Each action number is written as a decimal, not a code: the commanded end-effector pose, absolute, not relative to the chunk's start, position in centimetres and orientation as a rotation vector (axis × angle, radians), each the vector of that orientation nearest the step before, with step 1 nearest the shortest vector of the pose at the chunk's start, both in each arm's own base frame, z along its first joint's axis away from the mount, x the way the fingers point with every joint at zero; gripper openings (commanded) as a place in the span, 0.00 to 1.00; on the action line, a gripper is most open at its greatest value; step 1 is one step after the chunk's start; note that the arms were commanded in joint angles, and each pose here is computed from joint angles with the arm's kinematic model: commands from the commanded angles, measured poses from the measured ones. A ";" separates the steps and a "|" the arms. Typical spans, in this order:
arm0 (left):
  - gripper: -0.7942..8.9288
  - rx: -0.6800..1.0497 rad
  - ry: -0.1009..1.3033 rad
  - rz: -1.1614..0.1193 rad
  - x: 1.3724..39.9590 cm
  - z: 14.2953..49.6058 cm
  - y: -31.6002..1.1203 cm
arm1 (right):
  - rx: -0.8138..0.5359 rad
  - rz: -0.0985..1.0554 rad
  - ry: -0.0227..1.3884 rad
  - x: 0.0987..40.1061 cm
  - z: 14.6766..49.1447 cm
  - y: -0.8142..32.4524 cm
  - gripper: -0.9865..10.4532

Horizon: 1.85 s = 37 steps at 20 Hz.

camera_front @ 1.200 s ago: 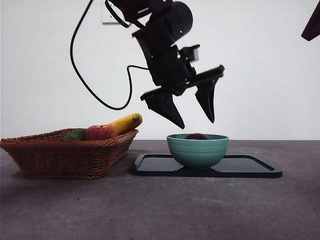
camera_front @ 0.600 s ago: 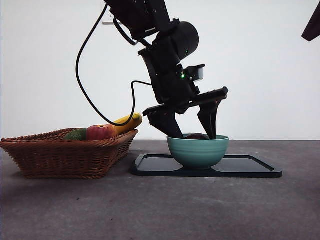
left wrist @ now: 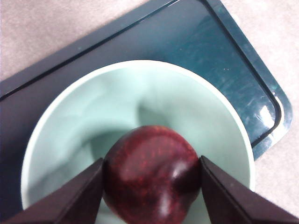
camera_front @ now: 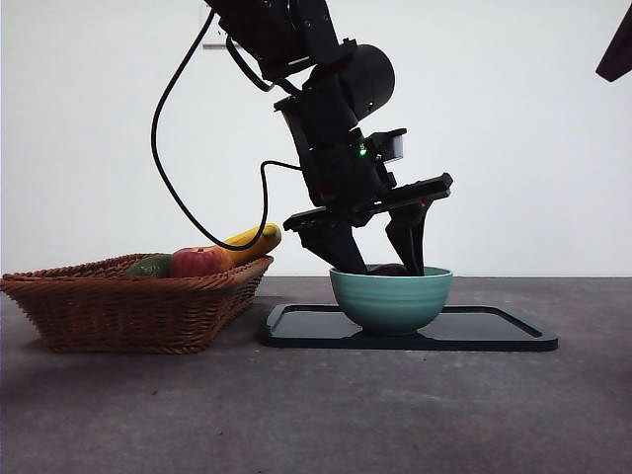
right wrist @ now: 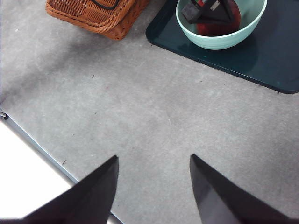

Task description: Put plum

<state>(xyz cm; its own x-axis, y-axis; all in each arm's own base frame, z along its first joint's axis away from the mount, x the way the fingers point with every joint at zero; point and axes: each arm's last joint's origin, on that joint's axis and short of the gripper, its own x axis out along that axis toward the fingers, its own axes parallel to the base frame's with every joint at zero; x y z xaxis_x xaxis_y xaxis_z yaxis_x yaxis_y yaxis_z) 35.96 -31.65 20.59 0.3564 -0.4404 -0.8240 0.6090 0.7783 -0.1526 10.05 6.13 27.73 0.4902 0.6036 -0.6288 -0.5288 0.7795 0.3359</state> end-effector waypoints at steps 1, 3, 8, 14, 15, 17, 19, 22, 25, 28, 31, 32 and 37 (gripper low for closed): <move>0.33 0.205 0.981 -0.697 36.0 20.6 -32.4 | 0.106 0.696 0.801 10.1 27.9 6.2 0.30; 0.33 0.194 0.955 -0.700 36.0 21.7 -32.1 | 0.106 0.697 0.800 10.1 27.9 6.2 0.30; 0.33 0.147 0.837 -0.708 35.6 27.4 -30.8 | 0.106 0.696 0.801 10.1 27.9 6.2 0.30; 0.33 0.113 0.683 -0.708 32.4 36.6 -26.1 | 0.106 0.696 0.801 10.1 27.9 6.2 0.30; 0.34 0.104 0.665 -0.700 31.7 38.0 -25.0 | 0.106 0.696 0.801 10.1 27.9 6.2 0.30; 0.34 0.080 0.617 -0.677 30.2 41.0 -22.4 | 0.105 0.697 0.800 10.1 27.9 6.2 0.30; 0.34 0.061 0.585 -0.647 28.5 43.4 -19.7 | 0.103 0.698 0.799 10.1 27.9 6.2 0.30; 0.34 0.059 0.584 -0.532 26.6 45.4 -15.9 | 0.100 0.700 0.792 10.1 27.9 6.3 0.30; 0.34 0.064 0.623 -0.449 25.8 45.6 -13.2 | 0.100 0.700 0.792 10.1 27.9 6.3 0.30; 0.34 0.067 0.659 -0.407 25.1 43.9 -11.6 | 0.096 0.690 0.788 10.2 27.9 6.2 0.30; 0.34 0.061 0.677 -0.380 24.9 40.6 -10.7 | 0.097 0.692 0.775 10.2 28.0 6.3 0.30; 0.34 0.061 0.679 -0.374 25.0 39.4 -10.5 | 0.098 0.693 0.772 10.3 28.0 6.3 0.30; 0.34 0.053 0.700 -0.337 26.5 32.3 -10.0 | 0.099 0.694 0.771 10.3 28.1 6.3 0.30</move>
